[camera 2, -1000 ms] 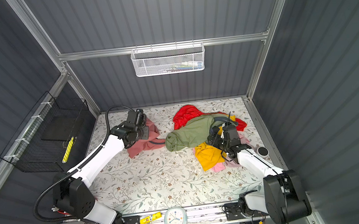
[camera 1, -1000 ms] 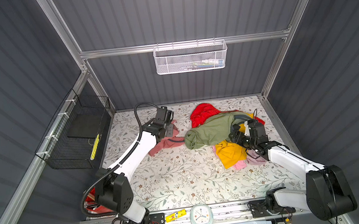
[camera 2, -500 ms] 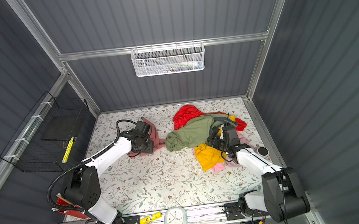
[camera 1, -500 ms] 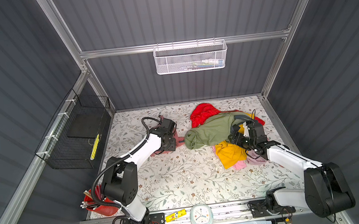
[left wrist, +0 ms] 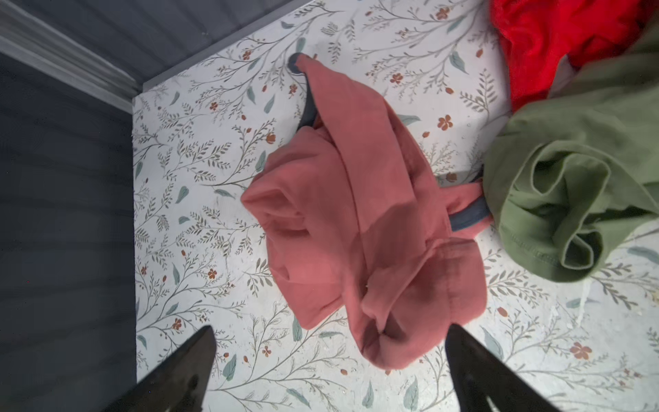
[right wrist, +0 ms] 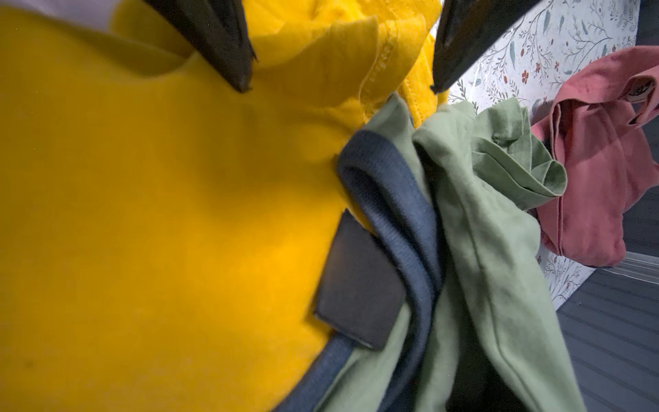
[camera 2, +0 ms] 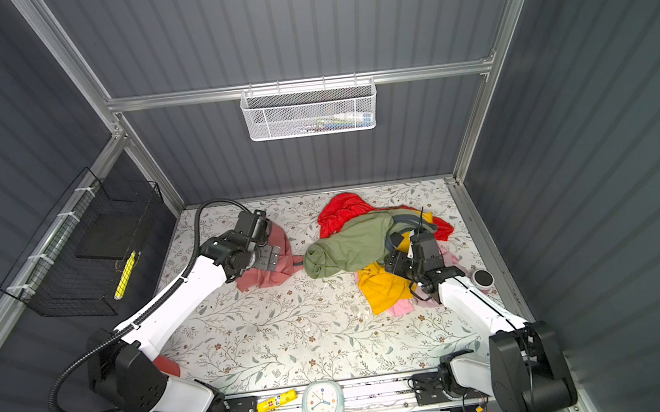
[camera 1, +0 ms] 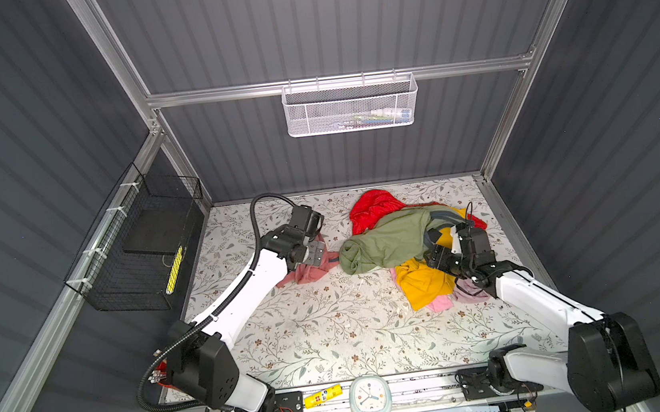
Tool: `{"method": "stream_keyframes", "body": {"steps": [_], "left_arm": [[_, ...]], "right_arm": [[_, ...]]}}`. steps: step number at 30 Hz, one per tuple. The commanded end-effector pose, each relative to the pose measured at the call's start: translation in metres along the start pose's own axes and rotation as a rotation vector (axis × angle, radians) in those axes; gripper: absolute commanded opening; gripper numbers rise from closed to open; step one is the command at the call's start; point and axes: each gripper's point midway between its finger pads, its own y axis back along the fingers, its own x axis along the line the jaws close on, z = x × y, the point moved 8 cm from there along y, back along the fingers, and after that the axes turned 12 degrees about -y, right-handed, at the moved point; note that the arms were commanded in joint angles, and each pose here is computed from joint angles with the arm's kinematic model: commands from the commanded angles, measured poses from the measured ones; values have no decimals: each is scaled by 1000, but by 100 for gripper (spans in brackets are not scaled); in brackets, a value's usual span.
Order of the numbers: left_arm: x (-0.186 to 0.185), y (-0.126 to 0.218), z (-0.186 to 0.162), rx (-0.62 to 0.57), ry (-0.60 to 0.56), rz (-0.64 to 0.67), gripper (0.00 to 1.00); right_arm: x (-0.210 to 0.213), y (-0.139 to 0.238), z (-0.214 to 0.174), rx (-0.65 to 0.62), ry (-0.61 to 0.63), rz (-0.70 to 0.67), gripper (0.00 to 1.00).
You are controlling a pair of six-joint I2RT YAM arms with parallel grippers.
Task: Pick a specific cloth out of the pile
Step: 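Drag the pink-red shirt farther from the pile with the left gripper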
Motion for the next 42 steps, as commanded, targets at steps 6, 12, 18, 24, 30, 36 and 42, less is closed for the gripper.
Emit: {"method": "stream_keyframes", "body": {"steps": [6,12,18,24,30,36,42], "left_arm": [[-39,-57,20,55,-225,-195,100],[-58,-99,18,95,-275,-218,100],[-69,-134,6,167,-297,-228,100],[-71,-161,-9,210,-291,-212,97],[-65,-181,-33,272,-199,-201,52],[-24,-158,-17,170,-62,-177,0],[30,-95,29,-32,1,-23,0]], "right_arm": [[3,6,7,-12,35,-34,80],[4,8,8,-14,44,-33,80],[5,12,11,-22,64,-50,80],[5,15,11,-24,73,-57,80],[4,17,11,-34,70,-61,80],[3,17,9,-30,70,-60,80],[5,21,11,-47,77,-51,80]]}}
